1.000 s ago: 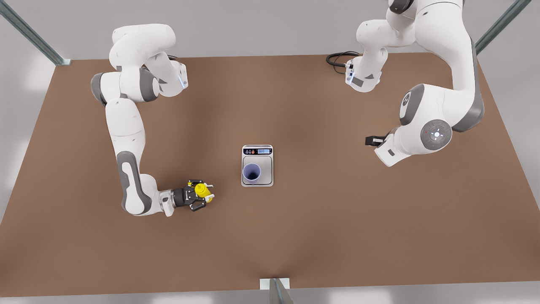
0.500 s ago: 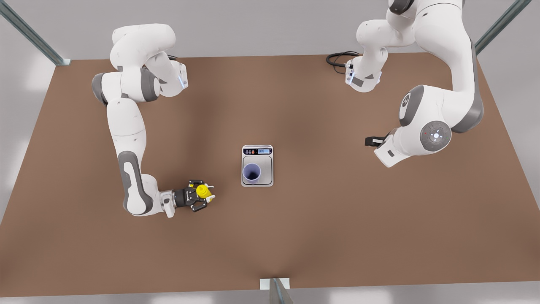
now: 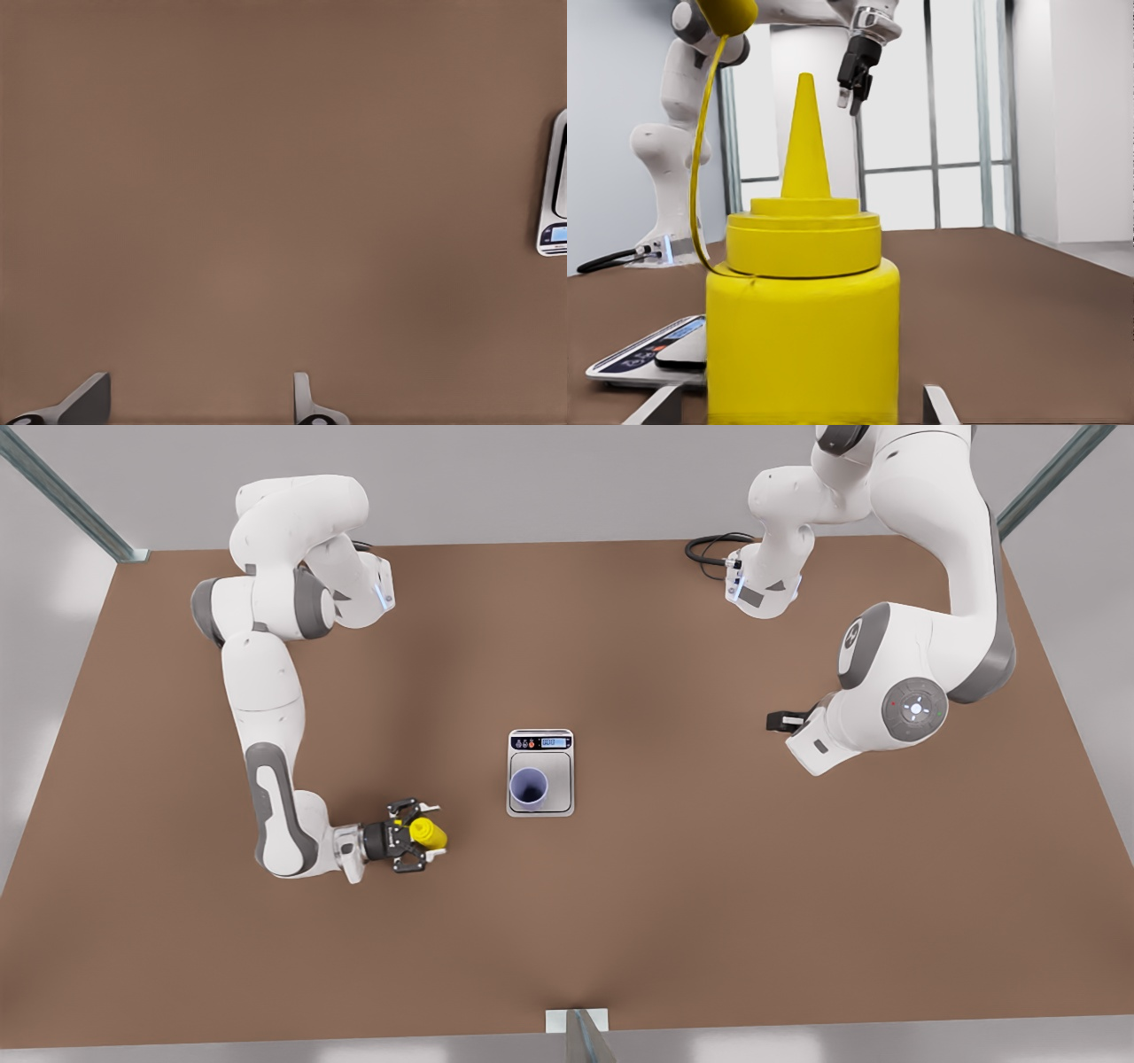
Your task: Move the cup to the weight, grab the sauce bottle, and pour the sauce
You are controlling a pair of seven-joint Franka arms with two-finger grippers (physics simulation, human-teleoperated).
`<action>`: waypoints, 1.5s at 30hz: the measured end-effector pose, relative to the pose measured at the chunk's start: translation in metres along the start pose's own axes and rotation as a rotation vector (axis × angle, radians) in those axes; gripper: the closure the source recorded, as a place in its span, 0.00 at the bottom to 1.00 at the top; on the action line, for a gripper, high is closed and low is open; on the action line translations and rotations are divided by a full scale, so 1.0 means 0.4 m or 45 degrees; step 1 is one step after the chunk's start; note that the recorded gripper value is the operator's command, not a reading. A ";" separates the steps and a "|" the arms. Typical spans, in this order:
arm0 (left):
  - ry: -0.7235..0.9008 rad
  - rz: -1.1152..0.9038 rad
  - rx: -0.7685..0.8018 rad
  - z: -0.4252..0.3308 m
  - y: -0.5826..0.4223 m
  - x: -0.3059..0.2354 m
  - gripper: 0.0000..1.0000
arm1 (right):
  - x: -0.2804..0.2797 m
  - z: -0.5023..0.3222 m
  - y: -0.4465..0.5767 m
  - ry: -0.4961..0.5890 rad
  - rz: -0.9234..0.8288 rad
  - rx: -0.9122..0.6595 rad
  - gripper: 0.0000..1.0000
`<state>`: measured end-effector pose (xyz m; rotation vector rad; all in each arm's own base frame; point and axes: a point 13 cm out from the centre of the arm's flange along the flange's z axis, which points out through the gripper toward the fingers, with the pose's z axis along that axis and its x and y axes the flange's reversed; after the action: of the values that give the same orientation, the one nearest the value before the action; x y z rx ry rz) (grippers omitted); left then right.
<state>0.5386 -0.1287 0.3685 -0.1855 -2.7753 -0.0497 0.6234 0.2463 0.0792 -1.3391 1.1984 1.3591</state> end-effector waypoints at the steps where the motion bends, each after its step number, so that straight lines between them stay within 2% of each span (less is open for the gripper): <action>1: 0.000 0.001 -0.001 0.000 -0.002 0.000 0.00 | 0.002 -0.005 0.001 -0.001 0.004 0.003 0.00; 16: -0.001 0.002 0.001 0.000 -0.005 0.000 0.00 | 0.003 -0.046 0.001 0.001 0.024 0.017 0.00; 23: 0.000 0.000 0.002 0.000 -0.009 0.001 0.00 | 0.003 -0.174 0.003 0.007 0.027 0.062 0.00; 25: 0.000 -0.001 0.001 -0.001 -0.009 0.002 0.00 | -0.026 -0.268 -0.009 0.062 -0.023 0.059 0.00; 26: 0.000 -0.001 0.001 -0.001 -0.009 0.002 0.00 | -0.063 -0.346 -0.026 0.157 -0.081 0.040 0.00; 28: 0.000 -0.002 0.001 -0.002 -0.009 0.003 0.00 | -0.161 -0.521 -0.065 0.446 -0.185 -0.026 0.00; 30: 0.001 0.000 0.000 -0.002 -0.012 0.003 0.00 | -0.226 -0.584 -0.067 0.671 -0.122 -0.099 0.00; 32: 0.001 0.001 0.000 -0.002 -0.014 0.004 0.00 | -0.341 -0.527 -0.061 0.974 0.007 -0.198 0.00; 34: 0.001 0.000 0.000 -0.002 -0.013 0.003 0.00 | -0.499 -0.420 -0.039 1.382 0.109 -0.254 0.00; 35: 0.001 -0.001 0.001 -0.001 -0.013 0.003 0.00 | -0.645 -0.408 -0.006 1.538 0.127 -0.194 0.00; 36: 0.001 -0.002 0.002 -0.001 -0.012 0.003 0.00 | -0.770 -0.438 0.049 1.638 0.180 -0.096 0.00; 38: -0.014 -0.004 0.012 -0.016 -0.013 0.000 0.00 | -0.930 -0.502 0.163 1.764 0.312 0.088 0.00; 40: -0.019 -0.011 0.047 -0.025 -0.014 -0.001 0.00 | -1.014 -0.539 0.259 1.840 0.455 0.248 0.00; 45: -0.019 -0.011 0.062 -0.025 -0.019 -0.004 0.00 | -1.078 -0.594 0.362 1.885 0.781 0.587 0.00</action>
<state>0.5427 -0.1370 0.3772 -0.1626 -2.7894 0.0171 0.5455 0.0084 0.5271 -1.6396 2.8304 0.1045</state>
